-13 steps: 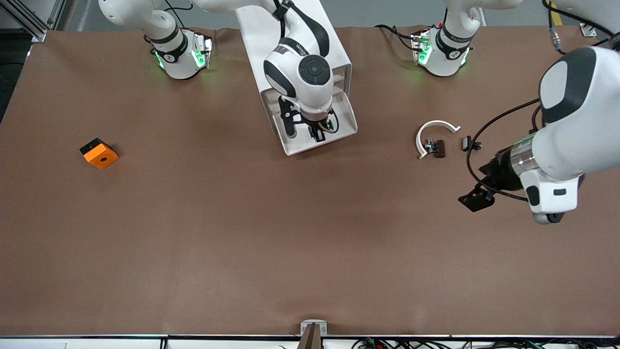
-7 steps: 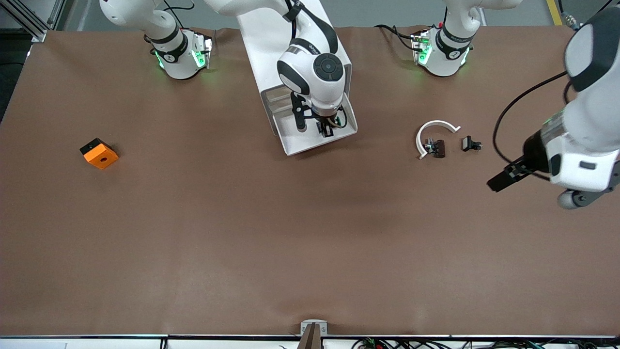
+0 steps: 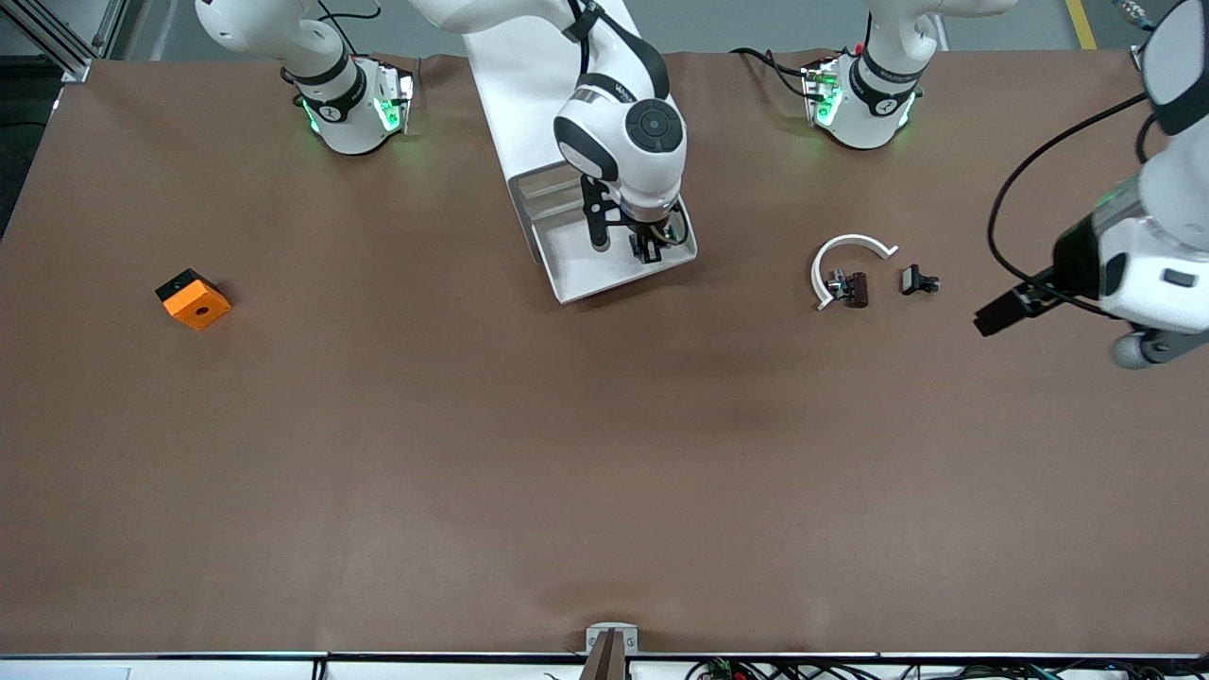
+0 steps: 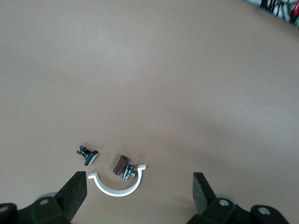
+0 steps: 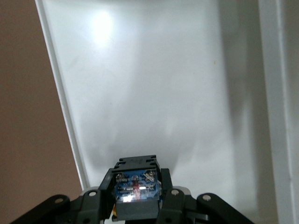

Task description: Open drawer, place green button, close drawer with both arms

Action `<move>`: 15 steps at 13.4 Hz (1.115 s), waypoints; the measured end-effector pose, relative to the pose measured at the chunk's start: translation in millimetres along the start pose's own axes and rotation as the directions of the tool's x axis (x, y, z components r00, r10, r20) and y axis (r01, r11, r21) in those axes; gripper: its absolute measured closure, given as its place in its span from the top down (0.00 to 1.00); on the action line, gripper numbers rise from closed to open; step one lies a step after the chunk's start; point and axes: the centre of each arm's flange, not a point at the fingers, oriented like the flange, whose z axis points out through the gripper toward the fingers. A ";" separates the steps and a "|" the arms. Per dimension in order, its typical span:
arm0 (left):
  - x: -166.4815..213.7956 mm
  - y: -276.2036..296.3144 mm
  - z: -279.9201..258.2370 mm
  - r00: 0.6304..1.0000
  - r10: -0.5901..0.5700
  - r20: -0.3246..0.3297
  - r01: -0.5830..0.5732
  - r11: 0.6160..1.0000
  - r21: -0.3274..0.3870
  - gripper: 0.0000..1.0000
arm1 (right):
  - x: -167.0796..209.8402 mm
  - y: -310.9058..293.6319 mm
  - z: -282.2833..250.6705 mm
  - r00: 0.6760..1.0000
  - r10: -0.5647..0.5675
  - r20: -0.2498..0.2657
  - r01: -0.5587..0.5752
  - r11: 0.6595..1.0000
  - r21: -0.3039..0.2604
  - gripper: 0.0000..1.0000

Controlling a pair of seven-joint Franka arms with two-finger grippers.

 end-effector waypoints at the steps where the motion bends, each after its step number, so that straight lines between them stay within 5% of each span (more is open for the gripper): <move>1: -7.4 12.3 14.3 1.000 0.026 0.017 -0.026 1.000 0.006 1.00 | -3.1 0.9 2.0 1.000 -0.003 0.000 0.003 1.000 0.000 0.42; 5: -50.9 78.8 78.1 0.983 0.186 0.007 -0.186 0.982 0.041 1.00 | -7.0 2.3 3.0 1.000 -0.007 0.000 0.007 1.000 0.001 0.42; 11: -108.8 139.2 185.1 0.953 0.300 -0.038 -0.300 0.954 -0.003 1.00 | -6.5 -4.3 -12.9 0.998 -0.060 -0.025 0.060 0.998 -0.001 0.94; 15: -146.7 172.5 250.4 0.979 0.203 -0.038 -0.205 0.975 -0.090 1.00 | 10.1 -21.5 -35.6 0.966 -0.254 -0.058 0.250 0.966 -0.070 1.00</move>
